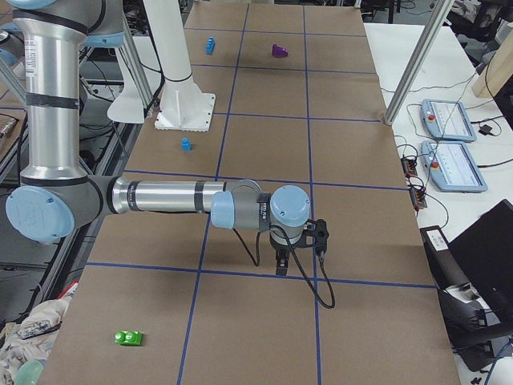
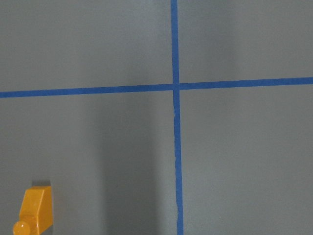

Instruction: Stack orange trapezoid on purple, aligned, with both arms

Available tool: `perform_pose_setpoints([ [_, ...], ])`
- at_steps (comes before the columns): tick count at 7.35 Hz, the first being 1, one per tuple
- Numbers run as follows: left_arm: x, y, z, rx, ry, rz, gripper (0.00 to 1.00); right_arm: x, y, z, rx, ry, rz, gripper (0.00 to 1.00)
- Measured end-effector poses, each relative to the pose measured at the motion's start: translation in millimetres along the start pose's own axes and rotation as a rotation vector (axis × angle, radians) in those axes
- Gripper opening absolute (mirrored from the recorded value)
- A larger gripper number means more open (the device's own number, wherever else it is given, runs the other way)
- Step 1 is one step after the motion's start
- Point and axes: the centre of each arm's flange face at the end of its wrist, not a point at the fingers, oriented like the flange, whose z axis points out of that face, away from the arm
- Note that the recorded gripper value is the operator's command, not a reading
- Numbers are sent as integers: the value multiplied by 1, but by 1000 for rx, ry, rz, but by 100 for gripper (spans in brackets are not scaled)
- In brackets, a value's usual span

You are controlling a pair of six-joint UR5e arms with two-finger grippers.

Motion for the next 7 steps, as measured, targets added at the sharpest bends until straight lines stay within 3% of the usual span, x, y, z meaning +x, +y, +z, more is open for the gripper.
perform_pose_setpoints([
  [3,16,-10,-17,36,1,27,100,-3,-3,-3,6,0,-3,100],
  [6,105,-27,-27,94,27,194,100,-16,-5,-14,28,-1,-19,100],
  [7,133,-32,-22,89,57,180,100,-19,-5,-16,33,-1,-23,100],
])
